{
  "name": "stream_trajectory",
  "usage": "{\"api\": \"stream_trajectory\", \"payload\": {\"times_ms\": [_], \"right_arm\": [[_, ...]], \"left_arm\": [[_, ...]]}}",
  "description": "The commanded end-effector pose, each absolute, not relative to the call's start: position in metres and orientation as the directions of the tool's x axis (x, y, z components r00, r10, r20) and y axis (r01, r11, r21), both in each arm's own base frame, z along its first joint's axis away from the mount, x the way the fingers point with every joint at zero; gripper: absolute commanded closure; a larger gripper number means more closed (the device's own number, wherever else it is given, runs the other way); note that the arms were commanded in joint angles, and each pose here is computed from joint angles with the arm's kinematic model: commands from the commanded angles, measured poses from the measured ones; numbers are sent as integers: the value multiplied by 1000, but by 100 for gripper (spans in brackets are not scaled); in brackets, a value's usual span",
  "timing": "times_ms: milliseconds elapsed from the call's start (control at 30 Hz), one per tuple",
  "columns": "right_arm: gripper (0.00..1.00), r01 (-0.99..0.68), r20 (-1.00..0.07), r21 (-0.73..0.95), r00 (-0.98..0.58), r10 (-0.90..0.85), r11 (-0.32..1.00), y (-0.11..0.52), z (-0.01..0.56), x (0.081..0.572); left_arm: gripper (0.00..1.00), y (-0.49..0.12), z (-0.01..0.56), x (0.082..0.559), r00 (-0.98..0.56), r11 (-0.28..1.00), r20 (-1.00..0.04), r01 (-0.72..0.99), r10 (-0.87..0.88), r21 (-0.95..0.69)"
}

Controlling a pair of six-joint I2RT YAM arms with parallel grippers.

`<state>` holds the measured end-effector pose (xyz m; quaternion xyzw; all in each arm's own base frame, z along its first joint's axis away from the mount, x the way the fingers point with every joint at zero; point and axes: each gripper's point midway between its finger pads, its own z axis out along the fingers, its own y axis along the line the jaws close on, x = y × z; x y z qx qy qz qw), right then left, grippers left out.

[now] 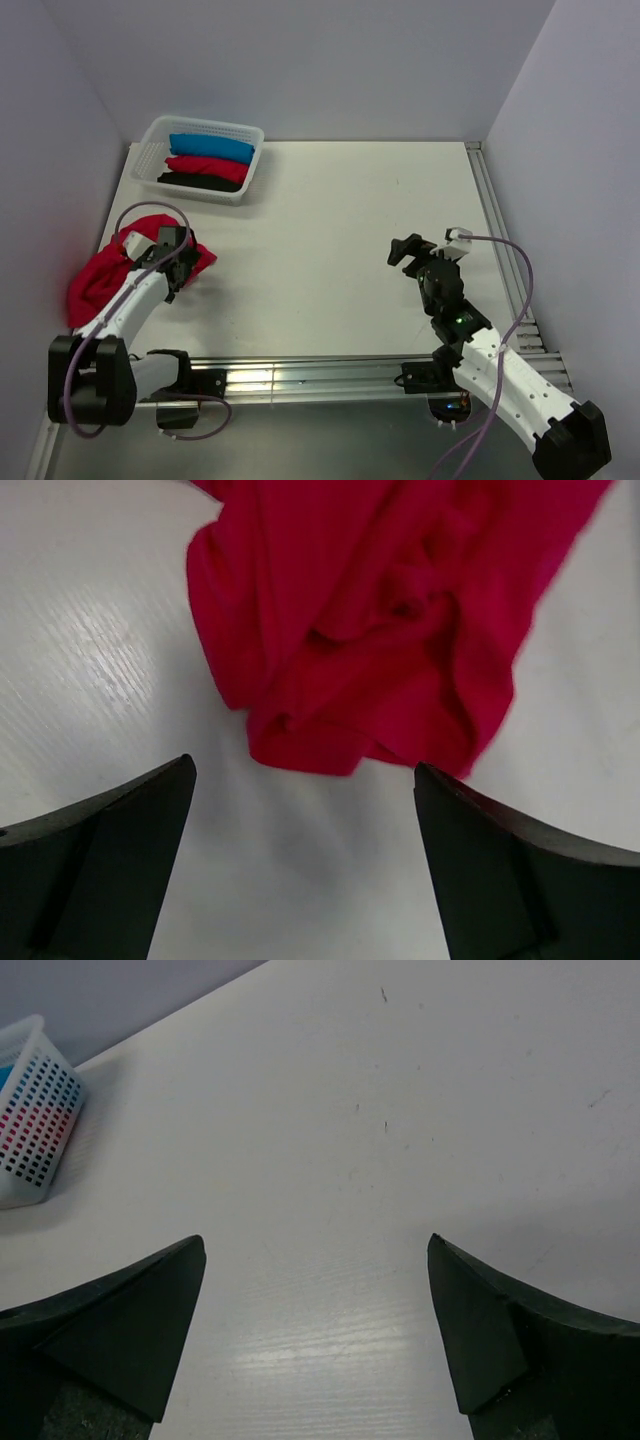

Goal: Roll the t-shirts
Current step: Grab a tshirt with the left arm

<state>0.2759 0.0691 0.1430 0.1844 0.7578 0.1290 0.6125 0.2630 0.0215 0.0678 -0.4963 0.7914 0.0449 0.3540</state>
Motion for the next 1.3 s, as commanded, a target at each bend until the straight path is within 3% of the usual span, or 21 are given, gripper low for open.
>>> {"api": "stream_trajectory", "payload": {"times_ms": [0,233,333,433,467,500,533,567,600,833,967,1167,1267], "right_arm": [[1,93,-884,436,-141,445,895,69,153,277],[1,95,-886,429,-152,439,898,70,151,277],[1,96,-886,429,-151,439,898,70,152,278],[2,86,-886,432,-146,441,898,71,154,277],[2,81,-887,431,-148,438,899,71,153,277],[2,74,-886,435,-143,441,898,72,155,277],[2,54,-886,439,-141,442,897,75,157,276],[2,42,-888,436,-144,437,899,76,156,275],[2,36,-888,440,-133,440,897,76,159,275],[4,-14,-893,436,-133,430,900,83,161,274],[5,1,-894,430,-142,425,903,82,160,276],[5,65,-886,442,-123,446,895,71,158,275],[5,63,-884,452,-105,456,890,69,160,272]], "left_arm": [[3,35,80,292,-186,458,-607,-826,-773,-329],[5,39,50,316,-209,431,-559,-851,-802,-300],[12,40,34,320,-222,414,-518,-863,-826,-290],[27,39,17,321,-243,410,-475,-866,-846,-286],[40,41,16,325,-250,420,-475,-859,-844,-293],[42,42,13,324,-254,419,-471,-862,-845,-286],[51,47,12,322,-245,408,-486,-874,-839,-263],[86,49,10,317,-239,393,-484,-886,-842,-246],[100,50,10,312,-226,377,-487,-895,-843,-237],[100,34,65,300,-180,435,-545,-814,-819,-385],[100,-32,115,292,-230,549,-560,-664,-796,-508],[100,-147,186,260,-347,542,-432,-346,-832,-766],[100,-189,230,252,-400,559,-451,-209,-798,-802]]}}
